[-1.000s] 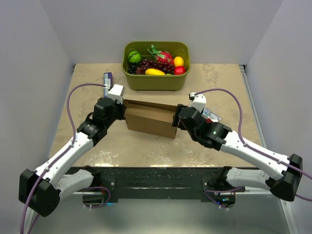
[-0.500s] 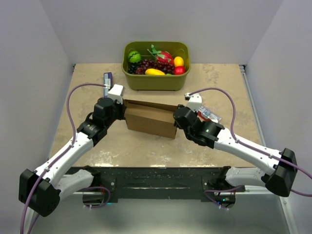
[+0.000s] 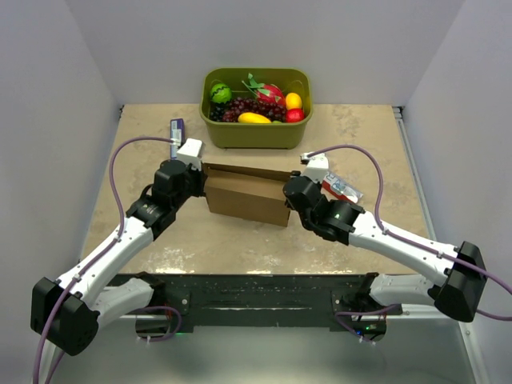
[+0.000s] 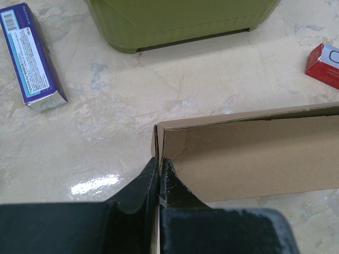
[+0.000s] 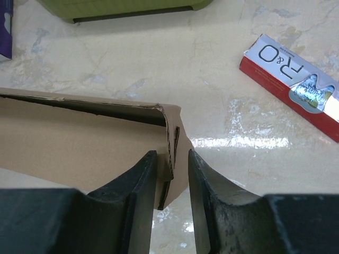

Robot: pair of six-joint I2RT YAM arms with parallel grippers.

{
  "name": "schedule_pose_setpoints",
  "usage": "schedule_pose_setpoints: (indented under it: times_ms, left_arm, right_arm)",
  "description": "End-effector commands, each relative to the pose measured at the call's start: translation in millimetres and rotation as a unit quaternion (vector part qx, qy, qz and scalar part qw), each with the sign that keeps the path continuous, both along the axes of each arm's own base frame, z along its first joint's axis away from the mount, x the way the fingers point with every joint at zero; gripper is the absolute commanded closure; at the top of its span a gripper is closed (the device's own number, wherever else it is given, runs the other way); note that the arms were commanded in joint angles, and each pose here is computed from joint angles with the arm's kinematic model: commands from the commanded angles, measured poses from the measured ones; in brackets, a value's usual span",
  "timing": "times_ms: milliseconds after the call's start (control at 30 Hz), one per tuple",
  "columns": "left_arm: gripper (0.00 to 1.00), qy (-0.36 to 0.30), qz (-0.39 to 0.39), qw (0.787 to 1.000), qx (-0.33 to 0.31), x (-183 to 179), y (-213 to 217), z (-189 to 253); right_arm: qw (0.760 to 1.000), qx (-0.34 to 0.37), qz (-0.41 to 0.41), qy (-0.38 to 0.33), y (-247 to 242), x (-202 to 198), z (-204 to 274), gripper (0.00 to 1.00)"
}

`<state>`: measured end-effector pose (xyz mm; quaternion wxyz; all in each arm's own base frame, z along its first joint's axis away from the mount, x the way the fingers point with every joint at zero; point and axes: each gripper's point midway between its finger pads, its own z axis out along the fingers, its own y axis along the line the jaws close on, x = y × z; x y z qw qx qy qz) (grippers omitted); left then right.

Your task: Fold the paper box

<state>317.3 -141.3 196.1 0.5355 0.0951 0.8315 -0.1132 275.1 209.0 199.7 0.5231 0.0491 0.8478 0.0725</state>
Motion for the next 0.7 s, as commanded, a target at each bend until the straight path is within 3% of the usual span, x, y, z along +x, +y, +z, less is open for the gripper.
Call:
schedule_pose_setpoints:
  times_ms: [0,233,333,367,667]
  left_arm:
    - [1.00,0.078,-0.009,0.996,0.047,-22.4,9.9,-43.0]
    - [1.00,0.078,-0.009,0.996,0.047,-22.8,9.8,-42.8]
    - [1.00,0.077,-0.008,0.996,0.047,-22.4,10.2,-42.5]
    - [1.00,0.077,-0.009,0.996,0.047,-22.5,9.9,-42.5]
    - [1.00,0.078,-0.007,0.996,0.048,-22.6,10.3,-43.6]
  right_arm:
    - [0.999,-0.002,-0.024,-0.033,-3.9,11.7,6.7,0.67]
    - [0.999,-0.007,-0.032,-0.035,-5.6,16.7,2.6,0.75]
    - [0.999,-0.010,-0.035,-0.031,-8.0,16.9,-2.1,0.90]
    - [0.999,-0.010,-0.033,-0.028,-7.3,17.0,-3.8,0.99]
    - [0.999,-0.019,-0.042,-0.026,-14.1,18.6,-8.5,1.00]
